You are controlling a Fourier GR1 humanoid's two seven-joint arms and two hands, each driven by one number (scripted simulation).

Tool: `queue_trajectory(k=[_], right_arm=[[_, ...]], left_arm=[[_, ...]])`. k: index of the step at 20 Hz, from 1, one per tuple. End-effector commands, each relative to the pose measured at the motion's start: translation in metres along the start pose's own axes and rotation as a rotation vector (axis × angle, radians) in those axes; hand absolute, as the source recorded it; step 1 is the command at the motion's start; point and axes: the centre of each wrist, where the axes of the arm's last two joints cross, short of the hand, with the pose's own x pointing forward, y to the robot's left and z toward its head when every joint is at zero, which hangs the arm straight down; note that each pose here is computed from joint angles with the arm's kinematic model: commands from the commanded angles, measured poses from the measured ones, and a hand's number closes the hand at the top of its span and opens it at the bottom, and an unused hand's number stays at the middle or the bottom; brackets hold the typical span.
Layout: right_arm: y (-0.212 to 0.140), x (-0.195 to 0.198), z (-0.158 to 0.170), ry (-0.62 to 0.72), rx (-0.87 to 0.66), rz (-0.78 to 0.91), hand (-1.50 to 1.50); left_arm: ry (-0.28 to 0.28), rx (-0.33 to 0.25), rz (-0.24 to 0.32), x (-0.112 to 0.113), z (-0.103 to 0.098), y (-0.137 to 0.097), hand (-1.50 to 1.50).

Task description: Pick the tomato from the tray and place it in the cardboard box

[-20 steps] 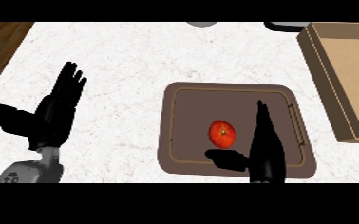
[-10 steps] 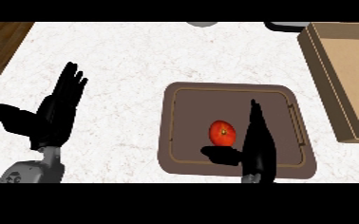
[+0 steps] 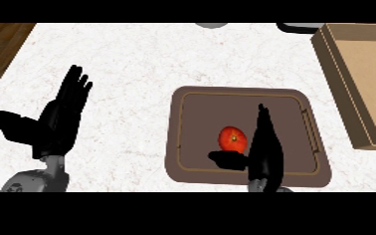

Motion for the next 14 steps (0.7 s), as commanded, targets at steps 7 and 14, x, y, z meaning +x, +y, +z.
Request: queue_trajectory(k=[7, 14], right_arm=[[0.004, 0.004, 0.006, 0.045, -0.076, 0.112, 1.50], [0.006, 0.029, -0.039, -0.200, -0.001, 0.363, 1.50]], left_arm=[[0.010, 0.005, 0.000, -0.006, 0.004, -0.011, 0.00], [-0.006, -0.024, 0.007, 0.001, -0.005, -0.007, 0.00]])
